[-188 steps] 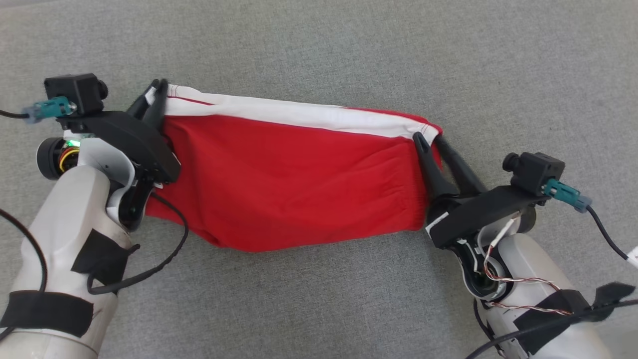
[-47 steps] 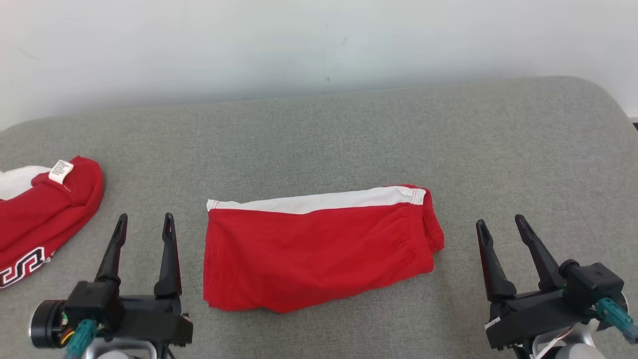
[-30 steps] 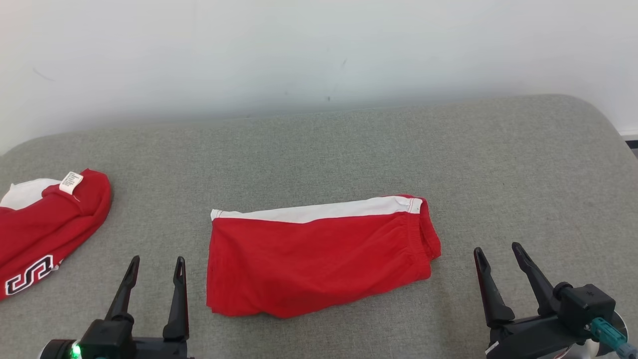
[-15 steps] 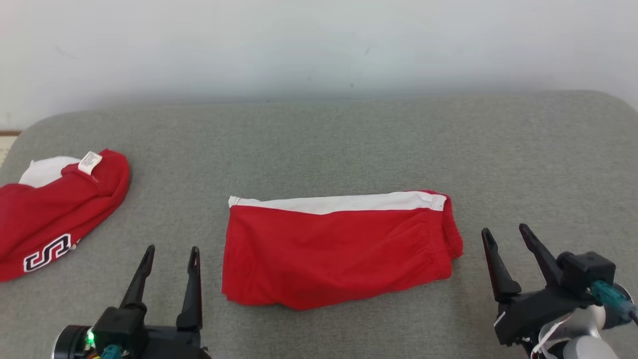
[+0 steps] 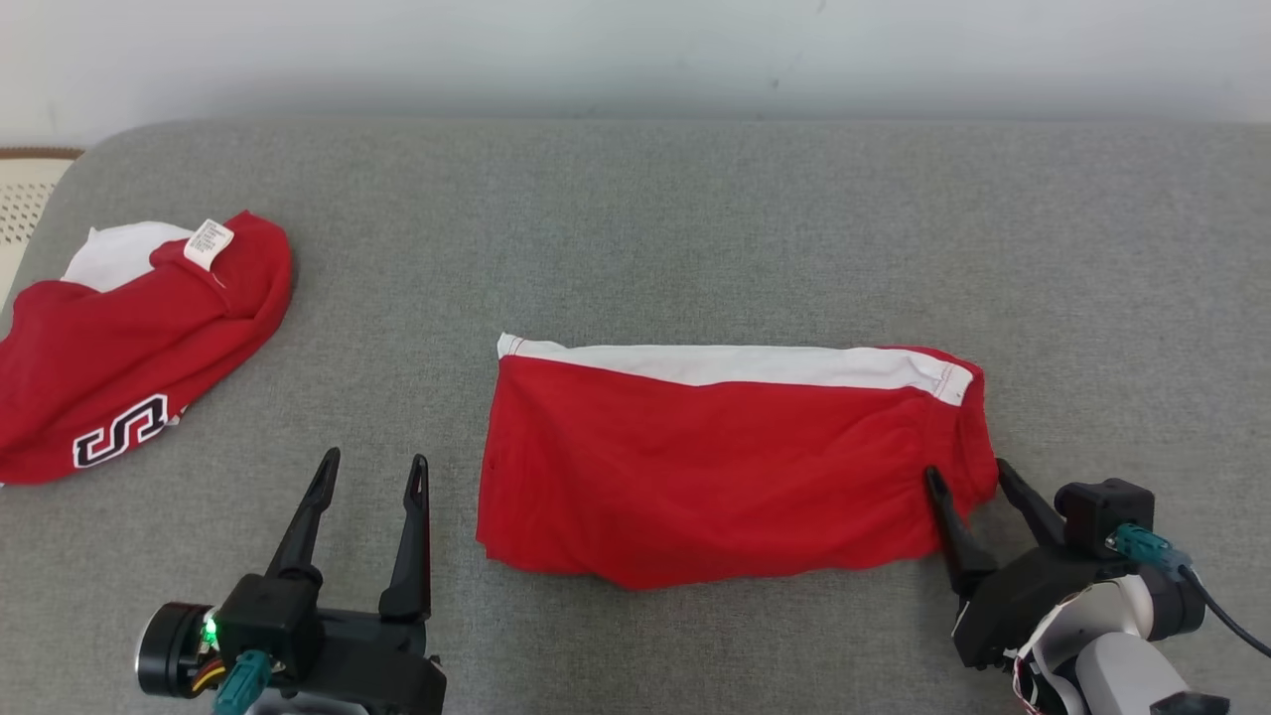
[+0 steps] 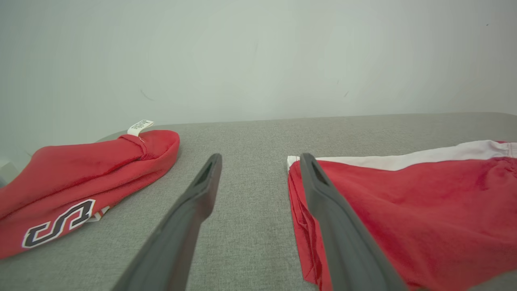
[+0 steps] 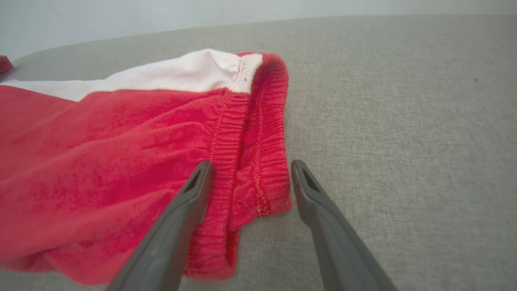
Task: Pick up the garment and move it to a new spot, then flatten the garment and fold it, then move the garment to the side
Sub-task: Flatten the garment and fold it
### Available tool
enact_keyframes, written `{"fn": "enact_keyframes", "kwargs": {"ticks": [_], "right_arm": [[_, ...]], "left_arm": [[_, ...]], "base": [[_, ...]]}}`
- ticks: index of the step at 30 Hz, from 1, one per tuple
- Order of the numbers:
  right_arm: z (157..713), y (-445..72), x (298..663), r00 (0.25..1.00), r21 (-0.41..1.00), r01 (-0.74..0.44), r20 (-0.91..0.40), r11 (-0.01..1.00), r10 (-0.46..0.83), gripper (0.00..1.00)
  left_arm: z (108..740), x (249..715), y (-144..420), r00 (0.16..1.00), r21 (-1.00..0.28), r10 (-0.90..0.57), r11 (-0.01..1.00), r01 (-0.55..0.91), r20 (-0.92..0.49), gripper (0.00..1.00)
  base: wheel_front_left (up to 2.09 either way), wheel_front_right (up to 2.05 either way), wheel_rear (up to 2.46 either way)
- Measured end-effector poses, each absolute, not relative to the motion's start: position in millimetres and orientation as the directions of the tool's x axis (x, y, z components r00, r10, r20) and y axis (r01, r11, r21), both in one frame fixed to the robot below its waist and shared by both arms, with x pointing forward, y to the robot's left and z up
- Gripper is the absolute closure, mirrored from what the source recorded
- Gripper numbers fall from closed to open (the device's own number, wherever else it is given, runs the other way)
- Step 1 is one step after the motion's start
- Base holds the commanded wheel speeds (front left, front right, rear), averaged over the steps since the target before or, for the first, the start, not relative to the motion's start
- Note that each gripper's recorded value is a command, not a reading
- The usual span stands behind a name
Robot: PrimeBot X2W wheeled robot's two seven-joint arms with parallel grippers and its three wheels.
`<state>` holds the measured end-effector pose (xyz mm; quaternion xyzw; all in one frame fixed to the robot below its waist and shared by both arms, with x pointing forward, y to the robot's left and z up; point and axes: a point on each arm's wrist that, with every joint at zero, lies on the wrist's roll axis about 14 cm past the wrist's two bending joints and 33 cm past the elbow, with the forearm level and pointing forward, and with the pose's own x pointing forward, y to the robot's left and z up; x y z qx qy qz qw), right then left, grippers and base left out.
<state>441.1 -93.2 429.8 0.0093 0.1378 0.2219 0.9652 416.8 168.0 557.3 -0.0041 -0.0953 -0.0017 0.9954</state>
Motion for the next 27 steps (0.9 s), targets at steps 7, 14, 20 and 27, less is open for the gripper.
{"fn": "enact_keyframes", "kwargs": {"ticks": [7,14,20,27], "right_arm": [[408.7,-84.8,441.7,0.842,0.126,-0.425,-0.308,0.896,0.443,0.00],[409.4,-84.5,438.5,0.854,0.192,-0.391,-0.289,0.900,0.432,1.00],[410.1,-125.8,438.4,0.901,0.187,-0.291,-0.276,0.938,0.334,1.00],[418.2,-166.8,436.7,0.938,0.166,-0.199,-0.253,0.966,0.236,1.00]], "left_arm": [[551.3,422.4,165.7,0.984,-0.007,-0.010,1.000,0.011,0.177,0.00],[553.1,425.4,160.1,0.983,-0.003,-0.030,1.000,0.031,0.184,0.00],[556.6,427.1,153.5,0.980,-0.003,-0.049,0.999,0.051,0.194,0.00],[560.6,430.2,145.2,0.976,-0.003,-0.073,0.997,0.075,0.205,0.00]], "base": [[0.00,0.00,0.00],[0.00,0.00,0.00],[0.00,0.00,0.00],[0.00,0.00,0.00]]}}
